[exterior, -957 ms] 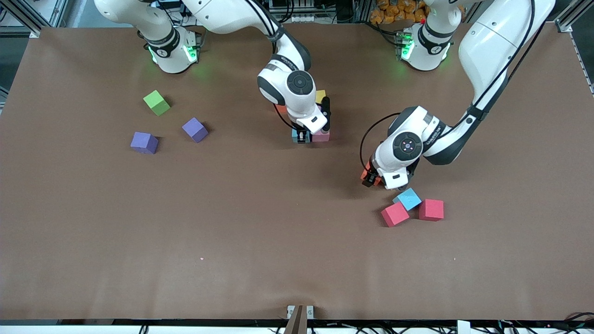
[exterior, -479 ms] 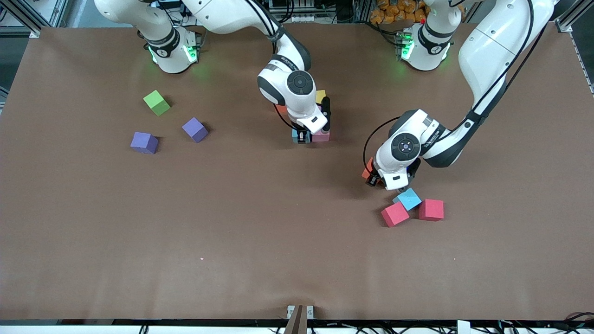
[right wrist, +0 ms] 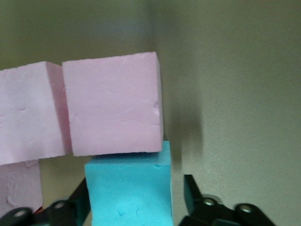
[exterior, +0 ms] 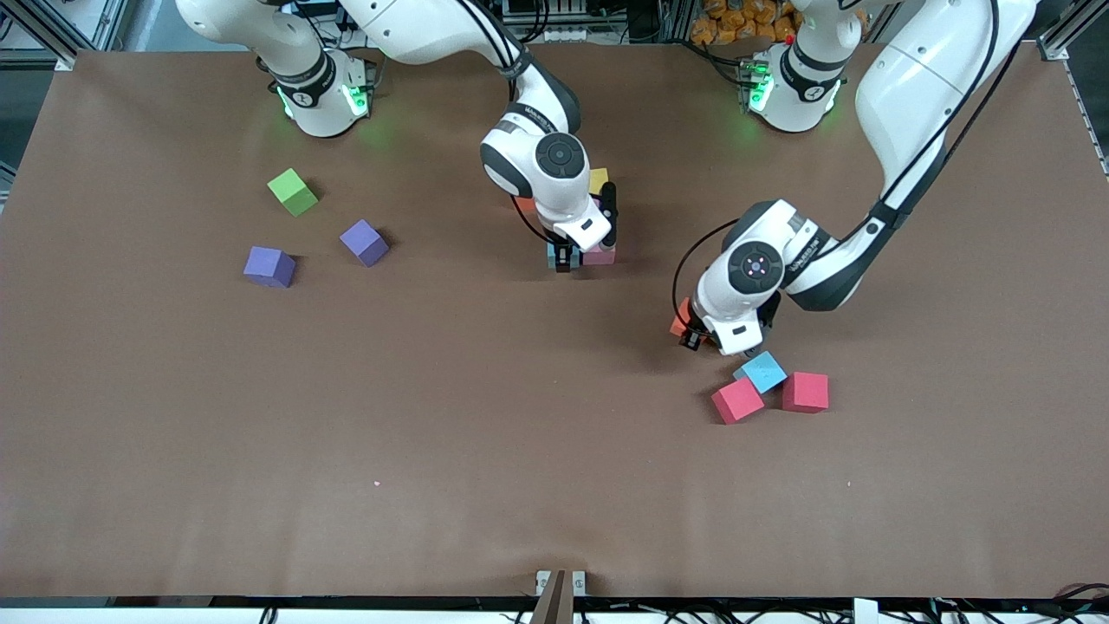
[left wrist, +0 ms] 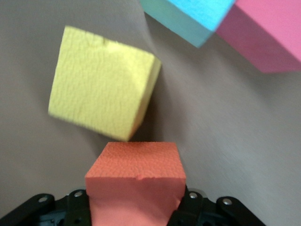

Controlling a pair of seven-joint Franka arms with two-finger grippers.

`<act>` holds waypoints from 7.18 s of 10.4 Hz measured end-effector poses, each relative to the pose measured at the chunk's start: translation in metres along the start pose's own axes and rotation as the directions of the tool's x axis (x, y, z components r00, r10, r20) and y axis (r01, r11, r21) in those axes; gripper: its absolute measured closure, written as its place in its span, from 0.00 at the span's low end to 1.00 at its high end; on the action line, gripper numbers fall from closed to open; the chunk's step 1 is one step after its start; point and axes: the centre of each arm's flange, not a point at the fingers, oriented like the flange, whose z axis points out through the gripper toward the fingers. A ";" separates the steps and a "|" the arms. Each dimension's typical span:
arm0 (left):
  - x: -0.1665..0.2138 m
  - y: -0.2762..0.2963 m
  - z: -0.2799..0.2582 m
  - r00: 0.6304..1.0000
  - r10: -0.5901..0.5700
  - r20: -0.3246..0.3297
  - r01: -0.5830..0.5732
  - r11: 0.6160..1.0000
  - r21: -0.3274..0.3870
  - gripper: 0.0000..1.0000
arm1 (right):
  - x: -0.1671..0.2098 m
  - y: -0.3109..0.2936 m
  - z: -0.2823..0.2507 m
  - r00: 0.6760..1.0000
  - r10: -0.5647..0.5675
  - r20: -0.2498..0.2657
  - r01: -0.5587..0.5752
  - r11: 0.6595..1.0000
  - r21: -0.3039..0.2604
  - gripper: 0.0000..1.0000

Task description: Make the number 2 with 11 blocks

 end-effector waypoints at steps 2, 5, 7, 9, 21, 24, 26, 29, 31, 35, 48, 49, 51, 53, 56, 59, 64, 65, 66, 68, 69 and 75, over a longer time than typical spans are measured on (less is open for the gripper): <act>-0.015 0.001 -0.025 1.000 -0.001 -0.012 0.001 0.999 -0.039 0.41 | 0.003 0.003 -0.005 1.000 0.001 -0.008 -0.001 1.000 -0.007 0.00; -0.027 0.001 -0.040 1.000 0.016 -0.018 -0.017 0.998 -0.061 0.41 | 0.001 0.009 -0.034 1.000 0.009 0.012 -0.009 1.000 0.006 0.00; -0.034 0.000 -0.044 1.000 0.015 -0.014 -0.016 0.998 -0.068 0.41 | -0.017 0.029 -0.074 0.999 0.050 0.016 -0.050 0.999 0.008 0.00; -0.043 0.000 -0.051 1.000 -0.004 -0.007 0.003 0.997 -0.078 0.41 | -0.053 0.064 -0.109 0.992 0.128 0.016 -0.128 0.992 0.009 0.00; -0.247 -0.030 -0.101 0.957 -0.249 0.152 0.267 0.957 -0.117 0.42 | -0.426 0.193 -0.072 0.231 0.941 0.245 -0.971 0.241 -0.008 0.00; -0.299 -0.033 -0.078 0.919 -0.343 0.193 0.364 0.928 -0.082 0.42 | -0.508 0.177 -0.056 -0.063 0.955 0.289 -0.998 -0.053 -0.045 0.00; -0.322 -0.035 -0.050 0.903 -0.388 0.188 0.410 0.906 -0.100 0.42 | -0.562 0.160 -0.038 -0.150 0.933 0.326 -0.989 -0.144 -0.041 0.00; -0.350 -0.048 -0.016 0.915 -0.378 0.138 0.393 0.915 -0.097 0.42 | -0.585 0.143 -0.030 -0.113 0.933 0.340 -0.993 -0.116 -0.013 0.00; -0.356 -0.055 0.010 0.922 -0.376 0.096 0.384 0.919 -0.092 0.42 | -0.613 0.134 -0.028 -0.096 0.930 0.354 -0.994 -0.109 0.016 0.00; -0.344 -0.051 0.036 0.915 -0.401 0.049 0.403 0.910 -0.094 0.42 | -0.610 0.122 -0.015 -0.087 0.919 0.384 -0.994 -0.107 0.030 0.00; -0.322 -0.035 0.055 0.893 -0.446 0.050 0.449 0.888 -0.100 0.30 | -0.610 0.104 0.018 -0.006 0.920 0.392 -0.997 -0.035 0.064 0.04; -0.323 -0.037 0.060 0.898 -0.438 0.046 0.440 0.892 -0.099 0.15 | -0.611 0.104 0.018 0.001 0.920 0.392 -0.997 -0.028 0.068 0.08; -0.329 -0.040 0.062 0.903 -0.428 0.047 0.430 0.897 -0.102 0.00 | -0.616 0.103 0.018 -0.002 0.920 0.392 -0.997 -0.033 0.072 0.38; -0.330 -0.031 0.046 0.901 -0.428 0.069 0.433 0.892 -0.125 0.00 | -0.616 0.103 0.017 0.033 0.921 0.388 -0.996 0.000 0.086 0.39; -0.341 -0.023 -0.041 0.901 -0.405 0.156 0.431 0.877 -0.212 0.00 | -0.603 0.117 -0.002 0.092 0.924 0.372 -0.992 0.055 0.110 0.41; -0.326 -0.025 -0.120 0.906 -0.390 0.163 0.420 0.875 -0.241 0.00 | -0.537 0.153 -0.043 0.127 0.932 0.340 -0.983 0.072 0.171 0.41; -0.201 0.001 -0.181 0.964 -0.265 0.019 0.264 0.946 -0.189 0.00 | -0.414 0.176 -0.066 0.115 0.950 0.290 -0.970 0.045 0.237 0.41; -0.161 0.007 -0.191 0.983 -0.182 -0.020 0.177 0.970 -0.164 0.00 | -0.387 0.180 -0.065 0.082 0.955 0.286 -0.976 0.018 0.219 0.41; -0.114 0.012 -0.201 0.995 -0.090 -0.046 0.083 0.987 -0.135 0.00 | -0.354 0.181 -0.066 0.041 0.958 0.283 -0.981 -0.015 0.193 0.41; -0.035 0.010 -0.209 0.992 0.094 -0.083 -0.097 0.995 -0.036 0.00 | -0.279 0.176 -0.069 -0.013 0.961 0.274 -0.987 -0.056 0.151 0.41; -0.004 0.007 -0.211 0.987 0.141 -0.080 -0.141 0.990 -0.004 0.00 | -0.245 0.172 -0.070 -0.010 0.965 0.263 -0.990 -0.047 0.133 0.41; 0.093 -0.033 -0.150 0.958 0.286 0.013 -0.287 0.958 0.030 0.00 | -0.131 0.164 -0.053 0.115 0.974 0.195 -0.990 0.097 0.100 0.41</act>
